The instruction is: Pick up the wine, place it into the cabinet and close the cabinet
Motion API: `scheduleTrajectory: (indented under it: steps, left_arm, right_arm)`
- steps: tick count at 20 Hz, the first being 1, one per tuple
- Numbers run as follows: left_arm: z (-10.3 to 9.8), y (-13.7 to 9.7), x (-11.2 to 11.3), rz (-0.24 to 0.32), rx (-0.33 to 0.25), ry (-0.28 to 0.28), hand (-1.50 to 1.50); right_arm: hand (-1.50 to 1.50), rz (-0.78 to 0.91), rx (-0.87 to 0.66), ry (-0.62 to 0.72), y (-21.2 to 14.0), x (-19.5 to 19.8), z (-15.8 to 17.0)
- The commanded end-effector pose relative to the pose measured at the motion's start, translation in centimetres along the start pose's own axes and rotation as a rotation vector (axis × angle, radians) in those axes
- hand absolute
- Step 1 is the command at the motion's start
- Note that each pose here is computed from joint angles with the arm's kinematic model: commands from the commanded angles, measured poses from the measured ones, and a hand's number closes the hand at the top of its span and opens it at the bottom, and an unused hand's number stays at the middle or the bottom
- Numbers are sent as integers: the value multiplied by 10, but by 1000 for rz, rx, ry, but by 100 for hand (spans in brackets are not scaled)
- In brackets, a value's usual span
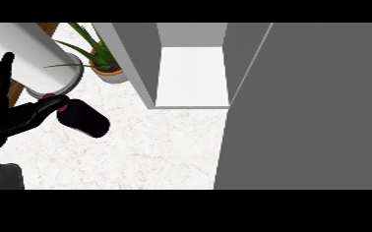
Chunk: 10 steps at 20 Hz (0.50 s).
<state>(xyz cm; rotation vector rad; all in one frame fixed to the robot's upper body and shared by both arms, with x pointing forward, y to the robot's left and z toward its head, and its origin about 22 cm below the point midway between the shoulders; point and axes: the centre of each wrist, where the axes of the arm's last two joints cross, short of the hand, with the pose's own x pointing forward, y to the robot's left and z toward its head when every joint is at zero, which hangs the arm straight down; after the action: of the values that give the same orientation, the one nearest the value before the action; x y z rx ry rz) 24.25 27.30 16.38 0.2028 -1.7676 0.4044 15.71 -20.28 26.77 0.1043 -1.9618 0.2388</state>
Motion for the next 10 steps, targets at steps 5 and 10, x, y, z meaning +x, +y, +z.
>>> scheduleTrajectory:
  steps: [5,10]
  left_arm:
    - [-22,19,-21,-28,44,29,-150]
    - [-12,11,-45,-61,56,62,-150]
  right_arm:
    - [-150,-32,71,-36,4,17,27]
    - [-150,-33,53,-45,3,20,25]
